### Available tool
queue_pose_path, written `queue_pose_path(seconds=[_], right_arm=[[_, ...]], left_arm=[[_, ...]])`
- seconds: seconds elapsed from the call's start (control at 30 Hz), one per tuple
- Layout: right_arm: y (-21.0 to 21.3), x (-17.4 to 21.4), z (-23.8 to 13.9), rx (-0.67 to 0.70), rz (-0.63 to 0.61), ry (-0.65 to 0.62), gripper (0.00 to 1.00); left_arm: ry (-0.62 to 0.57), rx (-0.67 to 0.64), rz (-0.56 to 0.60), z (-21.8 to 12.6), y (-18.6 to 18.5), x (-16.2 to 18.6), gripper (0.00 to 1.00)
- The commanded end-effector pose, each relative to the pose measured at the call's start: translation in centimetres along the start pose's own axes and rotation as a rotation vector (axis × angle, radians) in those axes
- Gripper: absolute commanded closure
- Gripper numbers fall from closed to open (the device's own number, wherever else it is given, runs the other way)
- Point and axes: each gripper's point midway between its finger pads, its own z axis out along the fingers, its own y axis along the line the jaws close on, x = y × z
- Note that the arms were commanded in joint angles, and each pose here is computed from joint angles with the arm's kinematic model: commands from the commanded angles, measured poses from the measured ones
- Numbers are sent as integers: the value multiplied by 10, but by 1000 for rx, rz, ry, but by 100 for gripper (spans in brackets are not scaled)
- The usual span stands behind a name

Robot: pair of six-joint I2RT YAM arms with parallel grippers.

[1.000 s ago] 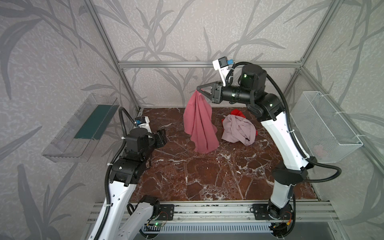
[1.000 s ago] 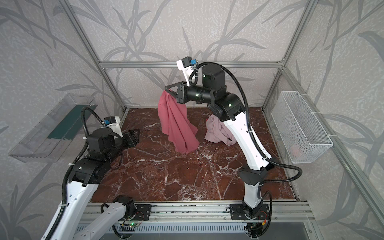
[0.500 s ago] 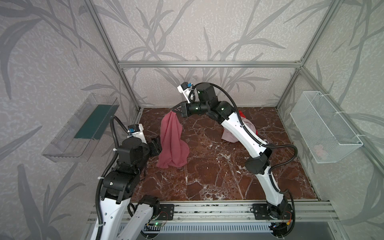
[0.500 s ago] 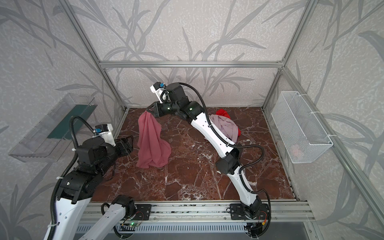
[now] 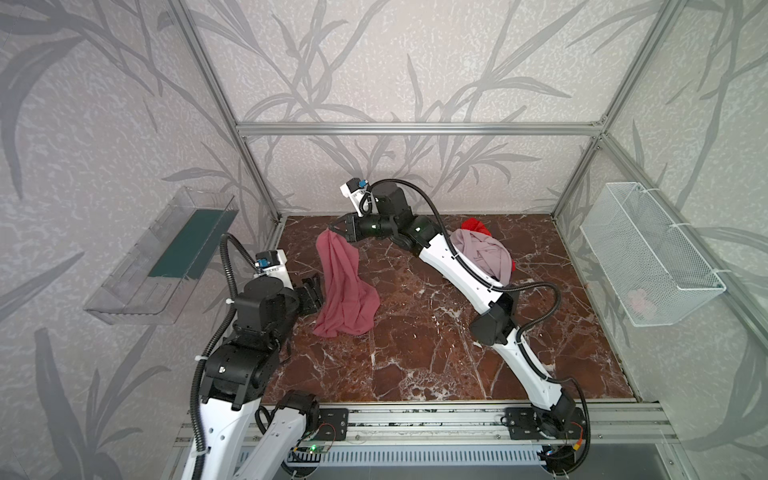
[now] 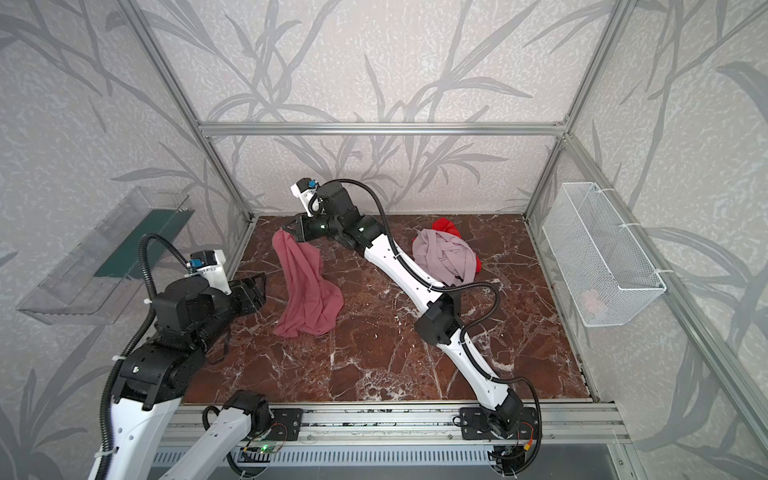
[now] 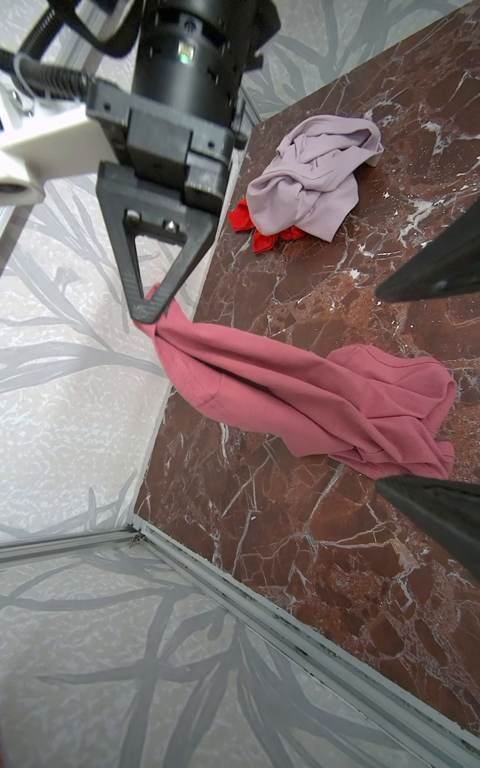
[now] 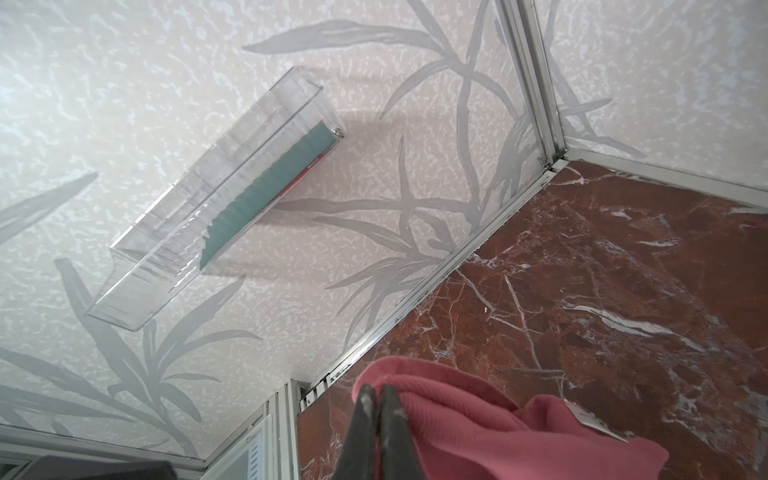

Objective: Pick out a specific cloth from the pile
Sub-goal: 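Carry the dark pink shirt toward the left gripper and lower it, then release the dark pink shirt on the floor and withdraw the right gripper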

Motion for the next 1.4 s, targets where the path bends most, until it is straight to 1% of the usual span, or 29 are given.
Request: queue_pose_path(seconds=[0.0, 0.1, 0.17, 0.27, 0.3, 0.33, 0.37, 0.43, 0.47, 0.53, 0.63, 0.77, 0.9, 0.97, 1.1, 1.2, 1.37], right_arm=[[-25, -9, 11, -1, 49, -65, 100], [-51, -6, 19, 16, 83, -89, 100], [-66, -6, 22, 25, 131, -104, 100], [-90, -7, 24, 55, 157, -133, 100], [-98, -8, 23, 60, 169, -142, 98], [-104, -8, 23, 60, 181, -147, 92], [-111, -9, 22, 59, 193, -151, 81], [-120, -12, 19, 58, 206, -161, 52], [-123, -15, 16, 58, 207, -168, 43], [-128, -20, 11, 70, 199, -174, 35], [-128, -30, -3, 81, 177, -176, 33], [-113, -39, -26, 84, 121, -155, 33], [-92, -38, -61, 139, 14, -146, 34], [-82, -38, -85, 169, -23, -177, 34], [-79, -7, -143, 232, -18, -202, 34], [-80, 22, -181, 288, 1, -183, 34], [-72, 63, -237, 393, -27, -155, 35]], left_arm=[[6, -13, -8, 2, 3, 5, 36], [10, -7, -20, 4, 2, 6, 36], [9, 4, -29, 4, 1, 6, 36], [1, 16, -44, 3, -1, 5, 37], [-1, 16, -45, 4, -1, 5, 37], [-2, 17, -47, 4, -1, 5, 37], [-2, 14, -48, 5, 0, 6, 37], [1, 11, -50, 7, 0, 8, 37], [3, 8, -51, 9, 1, 9, 37], [13, 7, -54, 12, 1, 12, 37], [33, 18, -66, 19, -2, 16, 37], [80, 51, -96, 36, -9, 28, 38], [178, 76, -129, 62, -15, 57, 40], [239, 63, -129, 75, -15, 76, 41], [356, 26, -106, 100, -16, 122, 42], [426, 0, -69, 107, -19, 150, 43], [503, -29, -20, 113, -22, 187, 44]])
